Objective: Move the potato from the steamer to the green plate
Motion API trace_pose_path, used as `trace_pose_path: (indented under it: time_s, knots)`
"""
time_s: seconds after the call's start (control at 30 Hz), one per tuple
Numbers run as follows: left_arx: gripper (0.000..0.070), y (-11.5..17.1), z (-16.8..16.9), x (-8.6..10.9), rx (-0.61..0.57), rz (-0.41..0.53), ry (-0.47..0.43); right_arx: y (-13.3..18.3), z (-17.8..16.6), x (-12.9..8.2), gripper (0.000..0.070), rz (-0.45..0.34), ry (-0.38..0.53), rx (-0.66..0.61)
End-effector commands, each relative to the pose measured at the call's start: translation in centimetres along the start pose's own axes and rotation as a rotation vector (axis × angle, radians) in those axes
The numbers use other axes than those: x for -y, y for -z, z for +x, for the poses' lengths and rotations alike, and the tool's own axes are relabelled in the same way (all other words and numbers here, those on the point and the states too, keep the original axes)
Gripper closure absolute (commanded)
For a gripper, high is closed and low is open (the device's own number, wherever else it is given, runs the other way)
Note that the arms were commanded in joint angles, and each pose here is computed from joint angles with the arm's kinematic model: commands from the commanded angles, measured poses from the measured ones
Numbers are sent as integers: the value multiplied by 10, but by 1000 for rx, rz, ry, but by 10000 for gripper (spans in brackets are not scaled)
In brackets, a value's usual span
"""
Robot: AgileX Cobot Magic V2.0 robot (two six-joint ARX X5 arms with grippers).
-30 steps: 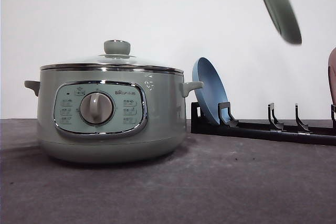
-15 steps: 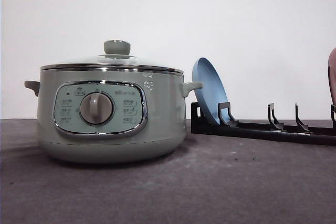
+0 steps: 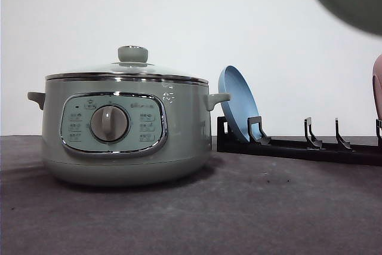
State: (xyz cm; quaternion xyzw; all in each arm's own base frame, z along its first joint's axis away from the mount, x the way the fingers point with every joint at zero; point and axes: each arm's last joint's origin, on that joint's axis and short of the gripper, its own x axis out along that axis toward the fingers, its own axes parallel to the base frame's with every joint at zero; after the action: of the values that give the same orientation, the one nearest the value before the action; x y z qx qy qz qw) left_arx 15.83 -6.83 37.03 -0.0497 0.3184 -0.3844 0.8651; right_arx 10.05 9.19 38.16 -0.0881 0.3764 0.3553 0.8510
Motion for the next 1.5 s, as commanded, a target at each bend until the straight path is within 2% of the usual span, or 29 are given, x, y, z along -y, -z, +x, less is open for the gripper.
trace_pose_path:
  time_s: [0.0,0.37,0.53,0.87,1.17,1.3,1.37,1.47]
  knots:
    - [0,-6,-1,2,18,26,10,2,14,-3,693,21,-9,-12]
    - [0,-6,-1,2,18,26,10,41,107,-32,694,-103,61,-227]
    - [0,-6,-1,2,18,26,10,60,139,-47,694,-171,124,-316]
    - [0,-6,-1,2,18,26,10,80,180,-64,694,-285,256,-376]
    - [0,-6,-1,2,18,26,10,91,204,-76,693,-342,255,-433]
    - [0,-6,-1,2,17,26,10,92,204,-79,691,-330,265,-424]
    - [0,-6,-1,2,17,28,10,90,203,-79,662,-320,260,-408]
    - [0,-6,-1,2,17,29,10,88,199,-79,447,-313,253,-386]
